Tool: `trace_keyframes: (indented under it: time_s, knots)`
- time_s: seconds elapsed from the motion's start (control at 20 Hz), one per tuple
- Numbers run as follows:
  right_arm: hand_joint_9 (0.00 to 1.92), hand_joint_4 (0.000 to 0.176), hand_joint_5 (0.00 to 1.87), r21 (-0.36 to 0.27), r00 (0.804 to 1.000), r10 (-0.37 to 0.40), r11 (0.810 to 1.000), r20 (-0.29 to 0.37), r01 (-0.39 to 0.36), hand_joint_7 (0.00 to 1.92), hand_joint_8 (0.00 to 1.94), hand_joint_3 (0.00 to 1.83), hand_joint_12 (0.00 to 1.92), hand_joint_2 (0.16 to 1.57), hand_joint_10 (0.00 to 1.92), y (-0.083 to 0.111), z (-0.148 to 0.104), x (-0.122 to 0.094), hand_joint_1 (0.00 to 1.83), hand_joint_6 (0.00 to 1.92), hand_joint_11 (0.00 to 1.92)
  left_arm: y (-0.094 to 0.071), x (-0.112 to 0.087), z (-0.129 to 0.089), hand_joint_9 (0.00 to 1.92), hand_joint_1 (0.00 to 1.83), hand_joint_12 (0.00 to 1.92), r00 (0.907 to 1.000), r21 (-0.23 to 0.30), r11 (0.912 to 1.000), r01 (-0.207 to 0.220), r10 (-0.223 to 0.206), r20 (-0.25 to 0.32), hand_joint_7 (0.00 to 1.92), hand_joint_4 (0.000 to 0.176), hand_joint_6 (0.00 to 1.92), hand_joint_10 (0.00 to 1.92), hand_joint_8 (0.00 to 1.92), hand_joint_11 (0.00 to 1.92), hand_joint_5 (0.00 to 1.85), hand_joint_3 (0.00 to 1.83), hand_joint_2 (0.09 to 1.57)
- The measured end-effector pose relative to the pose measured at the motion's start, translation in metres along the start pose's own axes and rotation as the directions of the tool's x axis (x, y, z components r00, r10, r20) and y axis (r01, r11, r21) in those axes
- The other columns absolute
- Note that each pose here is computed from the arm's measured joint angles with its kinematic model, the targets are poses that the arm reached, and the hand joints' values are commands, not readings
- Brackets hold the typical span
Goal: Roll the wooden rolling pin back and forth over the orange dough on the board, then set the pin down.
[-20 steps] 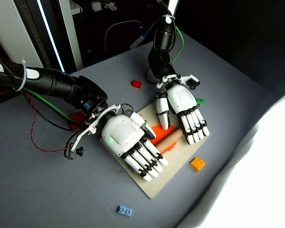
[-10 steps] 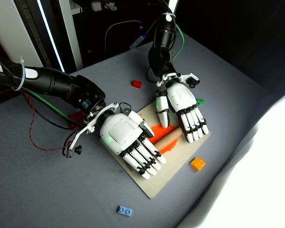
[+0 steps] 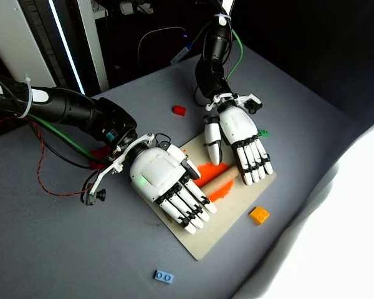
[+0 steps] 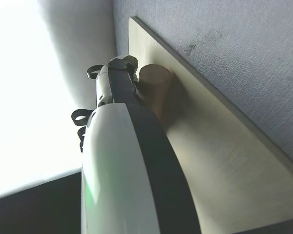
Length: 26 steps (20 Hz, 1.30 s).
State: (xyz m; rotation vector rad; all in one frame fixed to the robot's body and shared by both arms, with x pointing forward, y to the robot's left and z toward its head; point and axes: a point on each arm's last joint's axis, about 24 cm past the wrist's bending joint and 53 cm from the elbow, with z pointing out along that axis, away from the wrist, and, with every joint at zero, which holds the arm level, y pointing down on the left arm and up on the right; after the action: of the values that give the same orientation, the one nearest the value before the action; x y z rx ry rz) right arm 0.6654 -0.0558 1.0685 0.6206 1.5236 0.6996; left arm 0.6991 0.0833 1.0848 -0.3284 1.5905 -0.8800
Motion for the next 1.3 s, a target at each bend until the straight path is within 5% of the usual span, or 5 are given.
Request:
trace_keyframes:
  time_s: [1.3]
  knots:
    - [0.22,0.000,0.27,-0.022,1.000,-0.015,1.000,-0.023,0.014,0.31,0.01,0.08,0.55,1.57,0.00,0.003,-0.010,0.008,0.00,0.01,0.00,-0.003,0.003,-0.026,0.13,0.00,0.01,0.9992,0.039,0.9990,-0.021,0.020,0.035,0.20,0.000,0.00,0.00,0.00,0.01,0.15,0.00,1.51]
